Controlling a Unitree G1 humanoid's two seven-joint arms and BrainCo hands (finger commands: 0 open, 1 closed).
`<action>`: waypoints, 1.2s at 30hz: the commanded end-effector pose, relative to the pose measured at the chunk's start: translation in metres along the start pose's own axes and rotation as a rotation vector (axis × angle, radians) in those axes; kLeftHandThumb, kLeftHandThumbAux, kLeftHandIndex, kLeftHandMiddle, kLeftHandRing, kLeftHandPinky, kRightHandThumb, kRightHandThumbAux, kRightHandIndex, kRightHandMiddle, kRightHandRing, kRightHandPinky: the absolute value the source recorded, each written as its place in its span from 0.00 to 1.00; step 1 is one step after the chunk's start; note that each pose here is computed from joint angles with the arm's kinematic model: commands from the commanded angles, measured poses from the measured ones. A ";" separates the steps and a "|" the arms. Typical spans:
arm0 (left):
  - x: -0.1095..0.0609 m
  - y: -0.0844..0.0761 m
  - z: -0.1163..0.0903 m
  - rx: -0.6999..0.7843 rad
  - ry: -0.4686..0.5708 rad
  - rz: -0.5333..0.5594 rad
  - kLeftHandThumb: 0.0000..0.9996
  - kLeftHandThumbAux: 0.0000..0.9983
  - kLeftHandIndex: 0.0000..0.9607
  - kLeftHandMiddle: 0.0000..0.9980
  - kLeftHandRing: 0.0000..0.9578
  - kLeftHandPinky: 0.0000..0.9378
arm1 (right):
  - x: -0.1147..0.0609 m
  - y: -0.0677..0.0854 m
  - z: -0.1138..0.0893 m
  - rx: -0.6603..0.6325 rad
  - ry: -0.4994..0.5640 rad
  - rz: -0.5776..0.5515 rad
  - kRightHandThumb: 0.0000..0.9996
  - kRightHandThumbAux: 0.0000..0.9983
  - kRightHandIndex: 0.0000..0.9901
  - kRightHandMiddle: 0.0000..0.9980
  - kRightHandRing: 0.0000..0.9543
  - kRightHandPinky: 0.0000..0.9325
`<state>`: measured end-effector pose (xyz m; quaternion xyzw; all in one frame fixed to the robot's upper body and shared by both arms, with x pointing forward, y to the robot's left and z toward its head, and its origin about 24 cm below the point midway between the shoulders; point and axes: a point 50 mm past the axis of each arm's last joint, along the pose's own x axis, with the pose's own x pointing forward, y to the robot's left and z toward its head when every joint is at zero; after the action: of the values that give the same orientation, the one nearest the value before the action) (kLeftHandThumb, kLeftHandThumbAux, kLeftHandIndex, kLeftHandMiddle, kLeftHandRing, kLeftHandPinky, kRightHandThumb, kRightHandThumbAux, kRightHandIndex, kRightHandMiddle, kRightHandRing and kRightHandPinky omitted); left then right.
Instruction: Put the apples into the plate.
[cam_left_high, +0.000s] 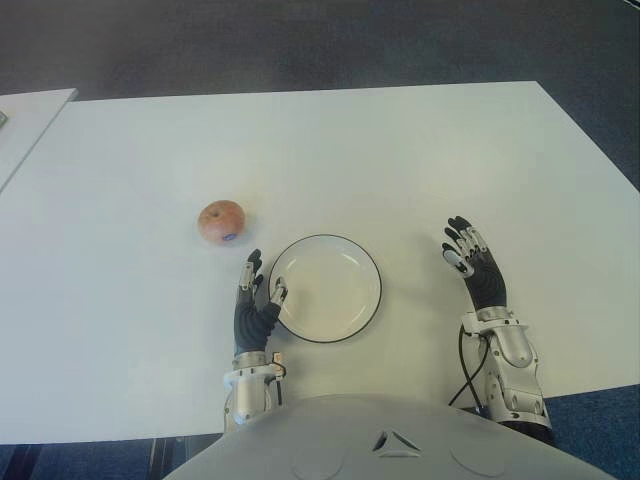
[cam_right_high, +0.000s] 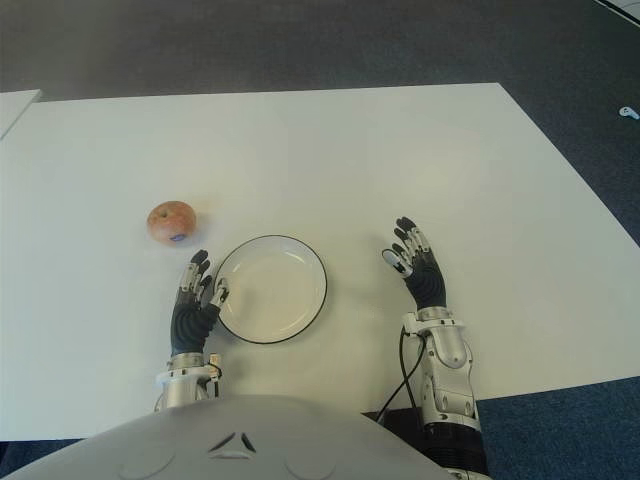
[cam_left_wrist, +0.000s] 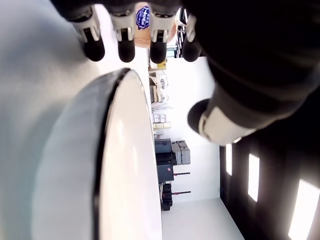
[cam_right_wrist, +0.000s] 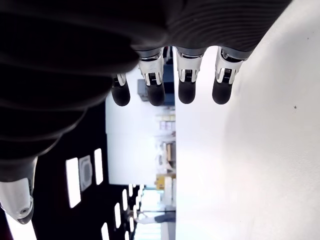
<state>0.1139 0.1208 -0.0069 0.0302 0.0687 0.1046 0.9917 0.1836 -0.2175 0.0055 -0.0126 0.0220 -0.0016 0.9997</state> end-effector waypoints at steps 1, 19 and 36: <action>-0.005 -0.012 0.000 -0.041 0.025 0.000 0.00 0.70 0.02 0.01 0.00 0.00 | 0.000 0.000 -0.002 -0.001 0.007 0.000 0.15 0.54 0.00 0.01 0.00 0.00; -0.004 -0.011 -0.001 -0.030 0.040 -0.001 0.00 0.67 0.02 0.00 0.00 0.00 | 0.000 0.000 -0.001 -0.001 0.002 0.006 0.15 0.54 0.00 0.02 0.00 0.01; 0.008 0.020 0.031 0.707 -0.216 0.218 0.04 0.49 0.01 0.09 0.23 0.03 | 0.002 -0.002 -0.004 0.005 0.010 -0.007 0.13 0.54 0.00 0.02 0.00 0.01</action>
<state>0.1165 0.1293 0.0056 0.2069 0.0369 0.1435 0.9671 0.1848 -0.2170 0.0058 -0.0104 0.0203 0.0061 0.9997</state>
